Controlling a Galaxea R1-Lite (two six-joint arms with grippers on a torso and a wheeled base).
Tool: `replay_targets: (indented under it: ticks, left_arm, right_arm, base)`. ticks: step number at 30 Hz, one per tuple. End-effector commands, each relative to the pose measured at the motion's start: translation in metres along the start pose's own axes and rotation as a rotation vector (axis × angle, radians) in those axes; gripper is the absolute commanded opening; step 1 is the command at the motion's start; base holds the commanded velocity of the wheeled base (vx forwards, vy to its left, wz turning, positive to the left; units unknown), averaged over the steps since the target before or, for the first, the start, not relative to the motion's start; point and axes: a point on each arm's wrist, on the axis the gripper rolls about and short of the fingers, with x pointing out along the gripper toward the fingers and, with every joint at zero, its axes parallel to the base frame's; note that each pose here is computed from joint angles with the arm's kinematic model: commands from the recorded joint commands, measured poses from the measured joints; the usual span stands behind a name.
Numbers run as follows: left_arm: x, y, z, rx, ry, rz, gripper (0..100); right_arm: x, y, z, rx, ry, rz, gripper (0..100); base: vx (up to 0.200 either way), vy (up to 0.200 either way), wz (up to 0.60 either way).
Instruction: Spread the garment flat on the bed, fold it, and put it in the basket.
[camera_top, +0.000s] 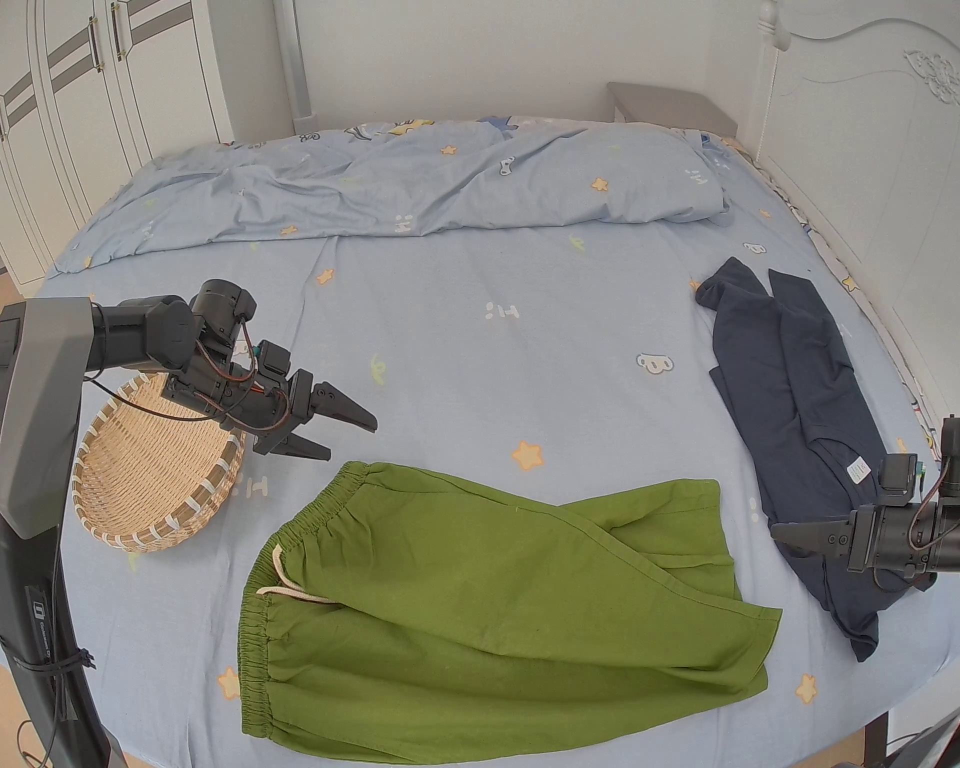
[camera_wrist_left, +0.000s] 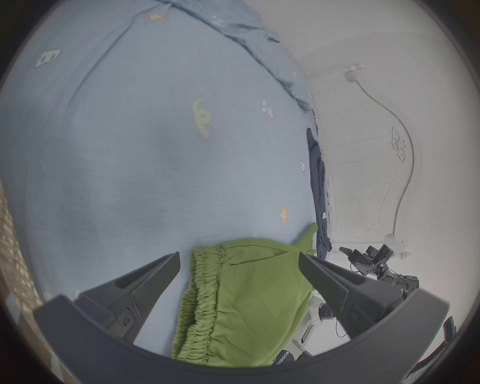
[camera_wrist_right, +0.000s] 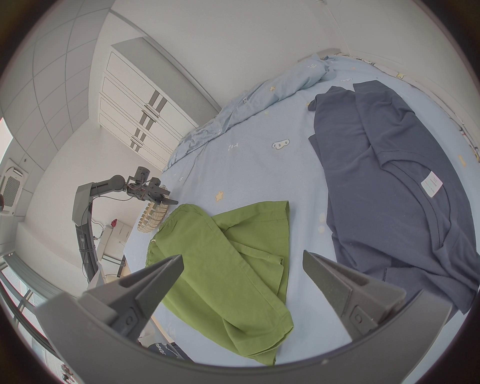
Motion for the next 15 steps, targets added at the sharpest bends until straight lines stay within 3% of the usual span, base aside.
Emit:
replay_targets:
  ticks: [1,15]
  left_arm:
    - [0.015,0.012,-0.002,-0.023,0.031,0.013,100]
    - [0.031,0.019,-0.007,-0.039,0.071,0.022,100]
  right_arm:
    - [-0.001,0.0,0.001,-0.003,-0.006,0.001,100]
    - [0.0,-0.001,0.0,0.0,0.002,-0.002,100]
  base:
    - [0.0,0.0,0.0]
    - [0.0,0.0,0.0]
